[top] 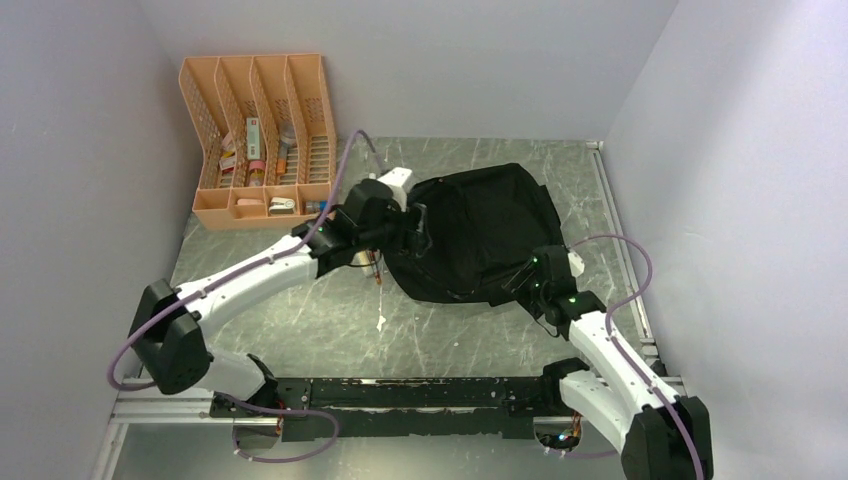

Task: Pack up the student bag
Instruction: Adjust the student bag at the center of the board, then zip the student bag at the center of the board.

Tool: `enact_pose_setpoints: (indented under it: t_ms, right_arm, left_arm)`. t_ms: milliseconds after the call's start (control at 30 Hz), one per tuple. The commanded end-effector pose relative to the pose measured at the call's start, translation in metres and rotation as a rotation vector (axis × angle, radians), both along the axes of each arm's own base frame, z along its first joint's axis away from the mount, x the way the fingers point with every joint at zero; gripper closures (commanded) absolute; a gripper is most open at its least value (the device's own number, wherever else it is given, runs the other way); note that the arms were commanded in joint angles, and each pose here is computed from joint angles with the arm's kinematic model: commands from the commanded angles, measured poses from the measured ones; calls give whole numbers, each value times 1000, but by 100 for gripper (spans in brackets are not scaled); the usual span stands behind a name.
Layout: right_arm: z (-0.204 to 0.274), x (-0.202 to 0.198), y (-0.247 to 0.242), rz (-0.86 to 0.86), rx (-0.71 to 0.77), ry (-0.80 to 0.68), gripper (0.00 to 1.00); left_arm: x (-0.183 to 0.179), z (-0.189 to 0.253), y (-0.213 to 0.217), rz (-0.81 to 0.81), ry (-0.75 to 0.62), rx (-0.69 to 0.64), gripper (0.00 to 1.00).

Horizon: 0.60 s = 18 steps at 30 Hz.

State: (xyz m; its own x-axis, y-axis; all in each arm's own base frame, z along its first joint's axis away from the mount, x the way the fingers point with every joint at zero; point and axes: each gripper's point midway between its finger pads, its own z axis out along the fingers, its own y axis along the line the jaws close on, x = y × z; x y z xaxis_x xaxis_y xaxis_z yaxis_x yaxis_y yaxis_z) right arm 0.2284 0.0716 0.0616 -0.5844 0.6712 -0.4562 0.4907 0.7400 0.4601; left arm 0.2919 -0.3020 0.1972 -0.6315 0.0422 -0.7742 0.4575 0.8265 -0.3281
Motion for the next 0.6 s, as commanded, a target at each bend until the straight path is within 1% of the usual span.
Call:
enact_pose_setpoints:
  t_ms: [0,167,367,567]
  right_arm:
    - [-12,4,2,-38,31,8,45]
    - [-23,4,4,-48,49,7,49]
    - [-37,-3,4,-66,71,21,52]
    - [-42,-7,2,-75,66,24,53]
  left_arm:
    - [-22,-4,-61,-144,27,-68,22]
    - [-49,-37,-109,-253,57,-26,22]
    - [-69,-65,-146,-337,95,3,23]
    - [-63,-96,-152,-279,134,38,24]
